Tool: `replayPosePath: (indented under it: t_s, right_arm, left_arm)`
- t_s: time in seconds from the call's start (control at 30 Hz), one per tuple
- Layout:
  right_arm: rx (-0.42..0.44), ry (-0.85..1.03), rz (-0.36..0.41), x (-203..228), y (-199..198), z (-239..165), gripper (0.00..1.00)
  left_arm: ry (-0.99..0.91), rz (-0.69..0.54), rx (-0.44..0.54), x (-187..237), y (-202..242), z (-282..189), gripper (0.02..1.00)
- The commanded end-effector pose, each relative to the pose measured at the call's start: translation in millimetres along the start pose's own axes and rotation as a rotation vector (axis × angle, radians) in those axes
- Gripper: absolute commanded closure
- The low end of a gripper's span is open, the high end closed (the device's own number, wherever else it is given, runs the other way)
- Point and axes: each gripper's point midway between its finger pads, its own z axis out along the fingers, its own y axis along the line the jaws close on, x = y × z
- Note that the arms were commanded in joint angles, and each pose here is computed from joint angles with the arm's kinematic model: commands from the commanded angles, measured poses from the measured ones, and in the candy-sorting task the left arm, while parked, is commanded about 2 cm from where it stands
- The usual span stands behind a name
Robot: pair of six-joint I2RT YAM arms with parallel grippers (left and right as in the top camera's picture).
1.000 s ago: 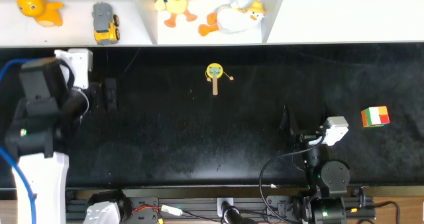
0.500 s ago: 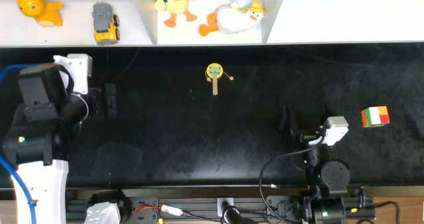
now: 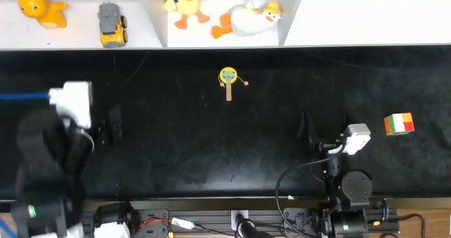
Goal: Store Toys
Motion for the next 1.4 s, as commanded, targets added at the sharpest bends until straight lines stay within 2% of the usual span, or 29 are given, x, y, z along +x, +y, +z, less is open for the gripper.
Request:
replayPosePath:
  t_s: [0.03, 0.27, 0.5, 0.93, 1.4]
  right_arm:
    - [0.003, 0.001, 0.005, 3, -1, 0, 0.005]
    - [0.003, 0.001, 0.004, 3, -1, 0, 0.005]
    - [0.003, 0.001, 0.005, 3, -1, 0, 0.007]
    - [0.003, 0.001, 0.005, 3, -1, 0, 0.005]
    - [0.003, 0.001, 0.005, 3, -1, 0, 0.005]
  left_arm:
    - [-0.107, -0.124, -0.095, 32, 13, 0, 0.023]
    - [-0.302, -0.268, -0.1, 67, 16, 27, 0.023]
    - [-0.453, -0.269, -0.068, 76, 11, 47, 0.02]
    - [-0.562, -0.267, -0.053, 68, 6, 53, 0.02]
    - [-0.558, -0.265, -0.05, 69, 6, 53, 0.02]
